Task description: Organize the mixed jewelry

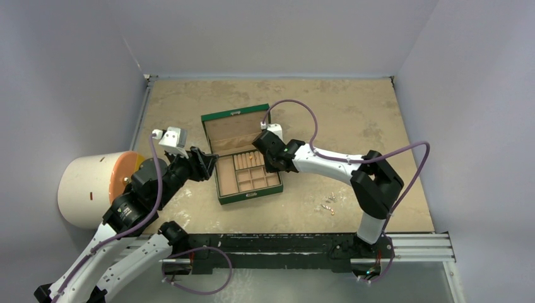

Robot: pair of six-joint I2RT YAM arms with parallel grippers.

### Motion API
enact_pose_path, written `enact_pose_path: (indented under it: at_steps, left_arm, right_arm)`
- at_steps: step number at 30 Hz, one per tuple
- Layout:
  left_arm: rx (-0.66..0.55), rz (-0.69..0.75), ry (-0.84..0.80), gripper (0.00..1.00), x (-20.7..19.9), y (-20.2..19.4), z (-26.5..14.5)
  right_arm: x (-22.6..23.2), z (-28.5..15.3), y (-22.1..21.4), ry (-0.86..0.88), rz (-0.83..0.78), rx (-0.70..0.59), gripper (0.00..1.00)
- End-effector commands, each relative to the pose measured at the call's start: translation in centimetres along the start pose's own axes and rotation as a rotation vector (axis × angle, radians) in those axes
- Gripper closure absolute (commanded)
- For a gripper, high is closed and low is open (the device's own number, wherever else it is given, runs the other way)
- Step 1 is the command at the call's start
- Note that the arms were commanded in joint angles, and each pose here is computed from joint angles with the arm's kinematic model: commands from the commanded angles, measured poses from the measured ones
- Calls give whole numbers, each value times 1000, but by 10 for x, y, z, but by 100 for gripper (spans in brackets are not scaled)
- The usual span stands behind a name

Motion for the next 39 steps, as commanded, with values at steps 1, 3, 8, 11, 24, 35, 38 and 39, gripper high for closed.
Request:
enact_pose_path:
  at_steps: [1,3,8,11,24,35,38,39]
  left_arm:
    - [-22,16,-6,51,0,5,1]
    - [-21,16,-7,51,-1,4,1]
    - [-21,15,-8,50,-1,5,1]
    - [-21,15,-8,50,-1,4,1]
    - [-23,13,-10,50,-1,5,0]
    - [-21,12,-26,51,-3,4,0]
    - [-22,12,-31,50,-4,4,0]
    - [-21,11,-33,50,-4,4,0]
  right_arm:
    - [4,-19,22,8,47,-74,89]
    - [2,-26,25,11,61,-90,86]
    - [-13,-48,27,-7,99,-126,82]
    - [-26,-62,23,-19,128,-135,79]
    - [-106,-97,-45,-218,298,-93,77]
    - [-158,-108,-120,-373,543,1,72]
    - [-163,-104,-130,-382,587,11,71]
    - [-165,-102,-133,-393,599,14,71]
Point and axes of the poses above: each gripper's point midway between its finger pads, its own z axis out along the fingers, its own x axis along the line the jaws close on, y = z × x, the point moved 3 cm from there along -z, back along the fingers, and after that the axes turned 1 degree about z, right-handed, at the moved point
